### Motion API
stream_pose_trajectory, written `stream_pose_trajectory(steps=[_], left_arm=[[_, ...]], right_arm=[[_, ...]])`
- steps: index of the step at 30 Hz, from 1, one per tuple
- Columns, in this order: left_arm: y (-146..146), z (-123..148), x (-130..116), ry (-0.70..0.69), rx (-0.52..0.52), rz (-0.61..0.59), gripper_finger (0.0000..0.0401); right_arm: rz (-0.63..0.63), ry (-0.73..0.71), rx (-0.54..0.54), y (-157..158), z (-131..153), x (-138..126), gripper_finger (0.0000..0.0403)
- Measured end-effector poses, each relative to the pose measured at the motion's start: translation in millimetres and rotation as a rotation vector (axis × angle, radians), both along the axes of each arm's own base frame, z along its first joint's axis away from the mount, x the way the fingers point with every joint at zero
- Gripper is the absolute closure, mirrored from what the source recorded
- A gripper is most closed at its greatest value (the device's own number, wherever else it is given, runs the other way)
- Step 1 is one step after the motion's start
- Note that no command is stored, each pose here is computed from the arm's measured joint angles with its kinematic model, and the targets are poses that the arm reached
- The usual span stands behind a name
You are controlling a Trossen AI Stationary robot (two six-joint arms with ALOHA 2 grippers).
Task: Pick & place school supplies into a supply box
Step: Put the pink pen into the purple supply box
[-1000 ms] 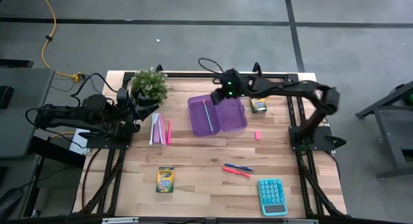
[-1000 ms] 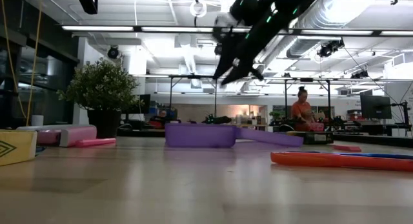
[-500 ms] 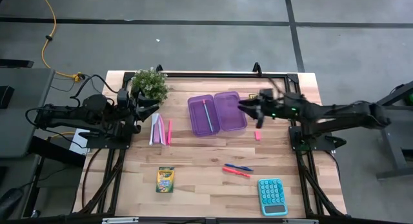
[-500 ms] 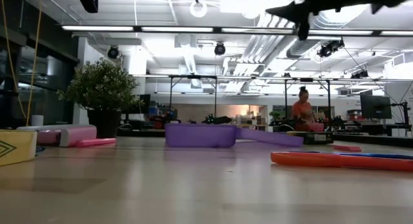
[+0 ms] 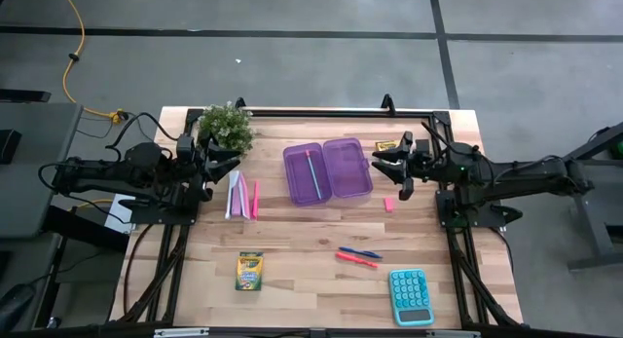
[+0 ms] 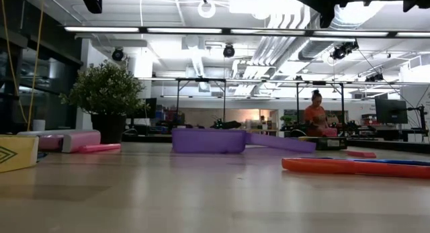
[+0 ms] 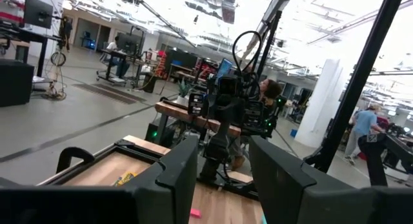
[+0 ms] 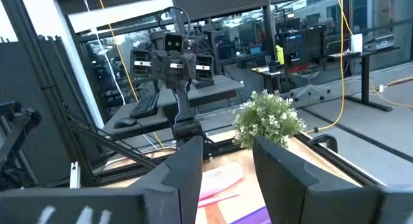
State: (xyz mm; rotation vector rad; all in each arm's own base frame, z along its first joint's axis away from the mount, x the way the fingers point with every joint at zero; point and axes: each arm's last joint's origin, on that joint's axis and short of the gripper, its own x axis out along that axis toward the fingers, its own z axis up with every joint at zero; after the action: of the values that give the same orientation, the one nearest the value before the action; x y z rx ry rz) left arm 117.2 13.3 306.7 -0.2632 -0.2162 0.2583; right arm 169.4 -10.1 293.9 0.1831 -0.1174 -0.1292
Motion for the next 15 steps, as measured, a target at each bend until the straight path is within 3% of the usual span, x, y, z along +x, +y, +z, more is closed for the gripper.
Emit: stream_pose_trajectory(steps=[15], left_arm=[[0.5,0.0,-0.2,-0.003,-0.010,0.016,0.0270]], right_arm=[[0.003,-0.003,0.021,0.0,0.0,0.1,0.0272]])
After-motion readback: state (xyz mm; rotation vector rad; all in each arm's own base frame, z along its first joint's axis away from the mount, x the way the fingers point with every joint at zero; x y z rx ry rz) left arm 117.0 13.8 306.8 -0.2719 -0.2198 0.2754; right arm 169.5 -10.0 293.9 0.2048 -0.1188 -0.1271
